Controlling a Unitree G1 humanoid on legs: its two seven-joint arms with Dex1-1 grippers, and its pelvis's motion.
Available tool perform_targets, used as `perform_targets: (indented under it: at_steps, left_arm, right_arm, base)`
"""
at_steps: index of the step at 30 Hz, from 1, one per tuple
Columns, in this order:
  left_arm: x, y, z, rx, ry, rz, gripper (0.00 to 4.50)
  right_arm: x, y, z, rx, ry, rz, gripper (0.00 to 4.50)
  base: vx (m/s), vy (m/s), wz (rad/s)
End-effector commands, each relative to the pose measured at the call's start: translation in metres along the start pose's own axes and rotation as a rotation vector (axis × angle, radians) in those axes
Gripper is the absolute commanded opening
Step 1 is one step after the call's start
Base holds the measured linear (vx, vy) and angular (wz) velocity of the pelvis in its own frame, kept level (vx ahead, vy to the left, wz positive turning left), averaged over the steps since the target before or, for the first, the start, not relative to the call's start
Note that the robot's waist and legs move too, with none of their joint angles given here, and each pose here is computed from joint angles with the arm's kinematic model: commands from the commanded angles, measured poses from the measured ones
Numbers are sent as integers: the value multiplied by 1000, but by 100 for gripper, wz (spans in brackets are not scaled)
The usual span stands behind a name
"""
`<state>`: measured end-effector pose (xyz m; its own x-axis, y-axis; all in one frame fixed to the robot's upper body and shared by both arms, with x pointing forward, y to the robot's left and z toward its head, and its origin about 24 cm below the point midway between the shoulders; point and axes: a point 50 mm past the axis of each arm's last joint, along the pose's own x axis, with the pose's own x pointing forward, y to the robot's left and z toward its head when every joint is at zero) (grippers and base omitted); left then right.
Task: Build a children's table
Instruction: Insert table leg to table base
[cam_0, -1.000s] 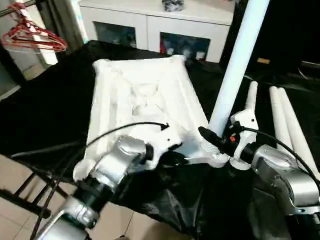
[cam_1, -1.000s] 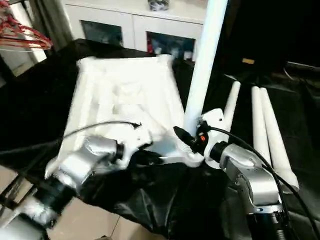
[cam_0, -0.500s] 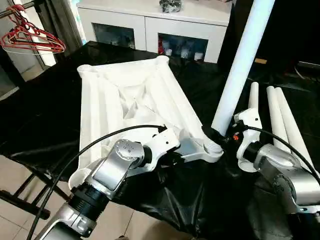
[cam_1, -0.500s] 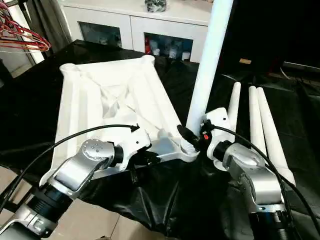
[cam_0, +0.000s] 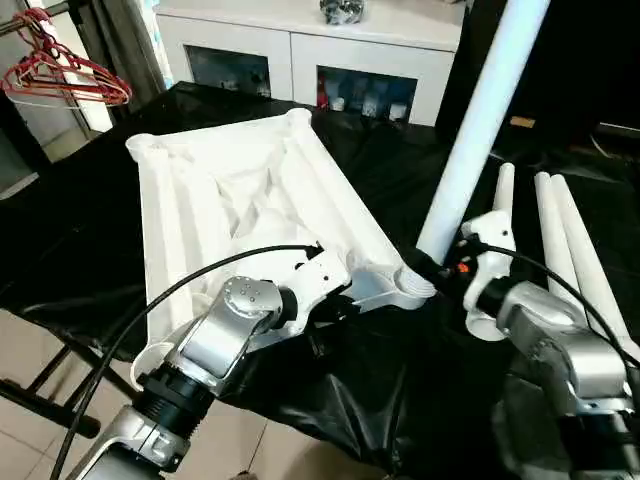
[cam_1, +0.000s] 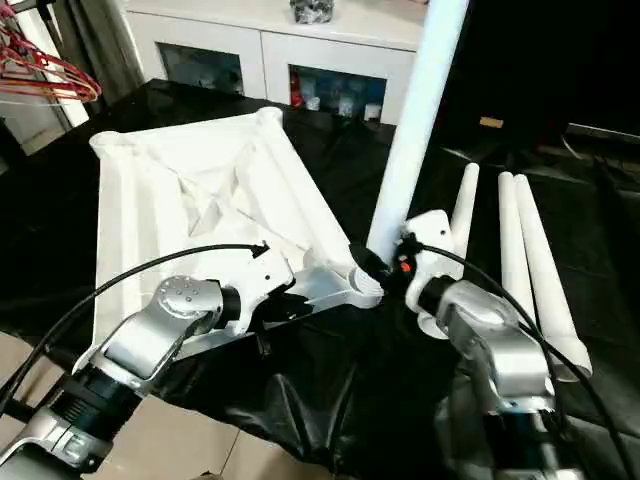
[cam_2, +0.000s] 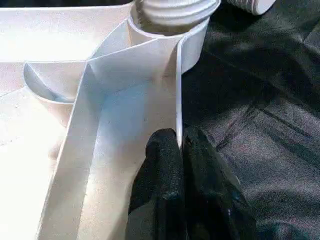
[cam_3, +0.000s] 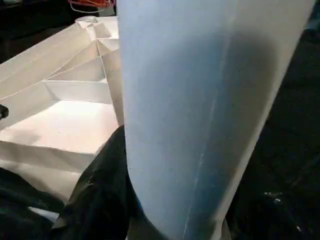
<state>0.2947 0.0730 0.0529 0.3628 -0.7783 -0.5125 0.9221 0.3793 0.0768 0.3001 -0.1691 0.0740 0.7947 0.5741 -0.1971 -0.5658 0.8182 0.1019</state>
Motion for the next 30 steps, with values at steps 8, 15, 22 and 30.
perform_targets:
  at_steps: [8,15,22,30]
  left_arm:
    - [-4,4,0,-8,-20,-2,0]
    - [-5,4,0,-8,-22,-23,0]
    - [-6,4,0,-8,-20,-26,0]
    - [-6,6,0,-4,-15,-28,0]
  right_arm:
    - [15,2,3,-21,8,29,191]
    - [20,-2,-2,11,7,22,191]
    - [12,-9,-17,146,-42,-6,191]
    - [-2,-13,-54,253,-55,-75,191]
  base:
    - [0,0,0]
    - [0,0,0]
    - [0,0,0]
    - [0,0,0]
